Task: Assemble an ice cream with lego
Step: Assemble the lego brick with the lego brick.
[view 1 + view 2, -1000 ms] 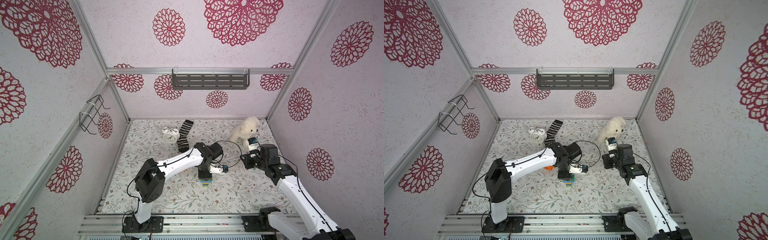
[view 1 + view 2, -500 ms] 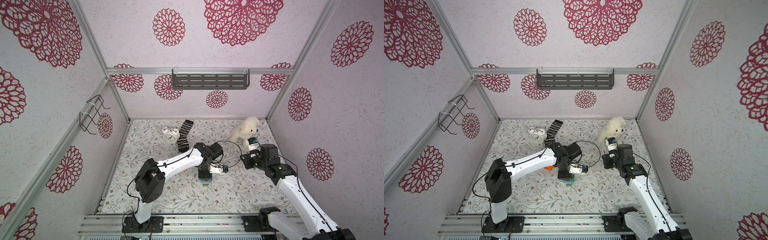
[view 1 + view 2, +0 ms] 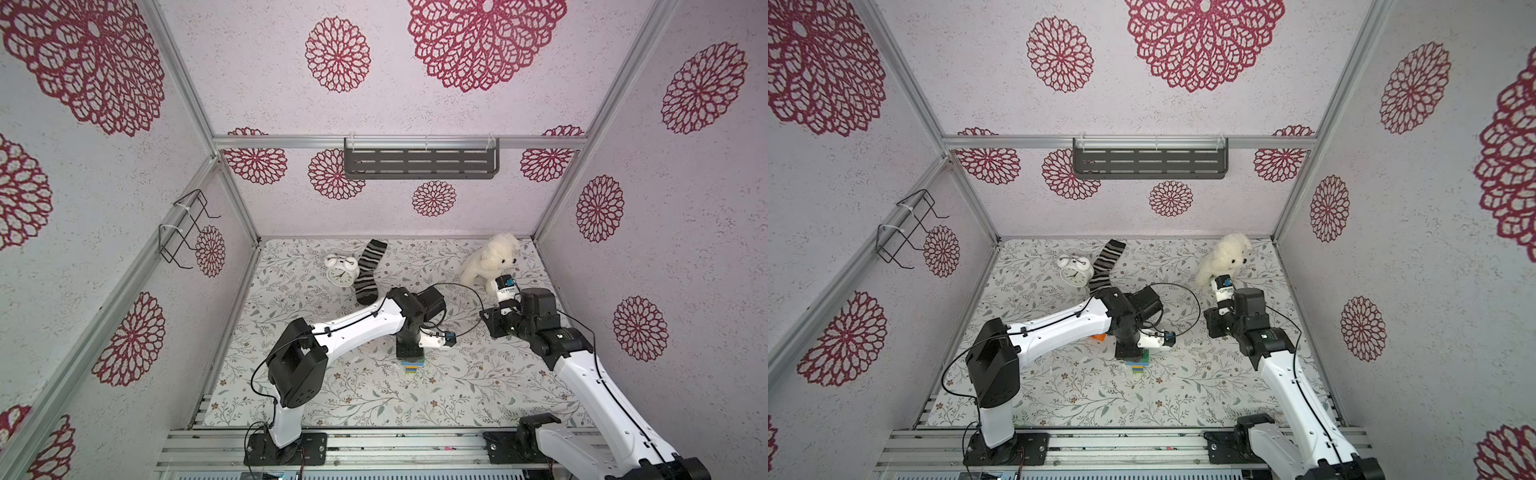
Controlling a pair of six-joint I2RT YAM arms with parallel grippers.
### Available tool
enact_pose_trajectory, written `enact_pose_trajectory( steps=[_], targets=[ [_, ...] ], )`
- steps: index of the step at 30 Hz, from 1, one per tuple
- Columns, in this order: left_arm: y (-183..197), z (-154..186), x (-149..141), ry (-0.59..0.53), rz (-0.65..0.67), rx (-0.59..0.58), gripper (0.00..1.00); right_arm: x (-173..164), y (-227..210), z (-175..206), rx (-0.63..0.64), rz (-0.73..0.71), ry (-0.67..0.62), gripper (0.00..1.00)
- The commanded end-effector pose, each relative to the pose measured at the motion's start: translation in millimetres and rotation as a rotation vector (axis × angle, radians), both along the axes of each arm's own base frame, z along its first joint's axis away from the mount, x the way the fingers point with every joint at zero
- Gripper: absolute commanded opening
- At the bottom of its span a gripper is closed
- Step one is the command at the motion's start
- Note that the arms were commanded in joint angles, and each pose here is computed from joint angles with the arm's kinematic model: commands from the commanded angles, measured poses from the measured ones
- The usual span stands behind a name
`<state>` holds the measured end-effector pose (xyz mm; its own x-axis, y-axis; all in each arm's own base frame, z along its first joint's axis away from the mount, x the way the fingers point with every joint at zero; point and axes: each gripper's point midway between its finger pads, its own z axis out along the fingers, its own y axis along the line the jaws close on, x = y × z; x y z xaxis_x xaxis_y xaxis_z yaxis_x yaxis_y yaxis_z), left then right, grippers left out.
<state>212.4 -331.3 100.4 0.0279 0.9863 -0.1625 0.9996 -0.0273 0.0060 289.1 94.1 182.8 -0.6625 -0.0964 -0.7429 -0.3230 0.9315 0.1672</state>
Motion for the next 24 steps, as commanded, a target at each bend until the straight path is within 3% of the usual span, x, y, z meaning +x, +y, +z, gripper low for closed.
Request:
enact_pose_trajectory(
  steps=[1, 19, 24],
  targets=[
    [4.0, -21.9, -12.3, 0.023, -0.017, 0.046, 0.2, -0.5, 1.7, 0.4, 0.001, 0.022, -0.012, 0.26],
    [7.5, -35.2, -19.6, 0.053, -0.024, 0.078, 0.2, -1.0, 2.0, 1.1, 0.005, 0.022, -0.013, 0.26],
    [10.7, -53.5, -22.3, 0.083, -0.024, 0.119, 0.2, -0.9, 2.2, 0.7, 0.005, 0.024, -0.012, 0.26]
  ],
)
